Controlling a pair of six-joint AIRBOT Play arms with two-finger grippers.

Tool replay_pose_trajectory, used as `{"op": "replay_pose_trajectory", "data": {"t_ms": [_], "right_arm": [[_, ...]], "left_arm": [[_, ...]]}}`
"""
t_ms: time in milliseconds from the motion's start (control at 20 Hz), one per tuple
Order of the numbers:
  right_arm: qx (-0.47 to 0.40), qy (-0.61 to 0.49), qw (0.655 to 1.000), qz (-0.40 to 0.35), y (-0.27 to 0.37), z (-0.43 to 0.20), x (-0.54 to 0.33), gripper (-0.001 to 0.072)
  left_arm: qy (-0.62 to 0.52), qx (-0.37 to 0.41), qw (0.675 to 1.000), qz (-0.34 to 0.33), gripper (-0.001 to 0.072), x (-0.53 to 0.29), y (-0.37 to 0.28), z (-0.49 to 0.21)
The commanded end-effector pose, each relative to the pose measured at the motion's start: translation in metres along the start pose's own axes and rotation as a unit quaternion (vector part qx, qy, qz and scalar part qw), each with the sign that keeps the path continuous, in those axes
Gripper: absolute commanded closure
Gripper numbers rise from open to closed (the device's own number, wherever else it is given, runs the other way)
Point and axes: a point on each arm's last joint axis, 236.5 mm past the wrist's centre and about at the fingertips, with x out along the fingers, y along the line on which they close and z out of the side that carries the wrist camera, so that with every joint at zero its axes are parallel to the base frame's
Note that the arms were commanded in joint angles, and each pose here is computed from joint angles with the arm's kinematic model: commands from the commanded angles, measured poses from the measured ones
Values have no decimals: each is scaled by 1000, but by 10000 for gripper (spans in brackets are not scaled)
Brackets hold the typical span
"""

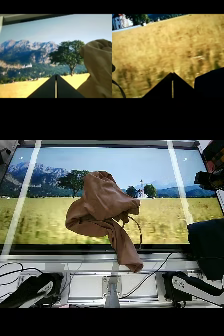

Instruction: Fold the clothes and pants, and hang the long-sleeved shirts on hangers.

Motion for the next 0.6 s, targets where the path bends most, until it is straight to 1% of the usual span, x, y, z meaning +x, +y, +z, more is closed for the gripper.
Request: {"op": "replay_pose_trajectory", "data": {"t_ms": [0, 550], "right_arm": [[0, -1, 1000, 0, 0, 0, -1, 675], [-4, -1, 1000, 0, 0, 0, -1, 675]], "left_arm": [[0, 0, 1000, 1, 690, 0, 0, 0], [0, 0, 1000, 1, 690, 0, 0, 0]]}}
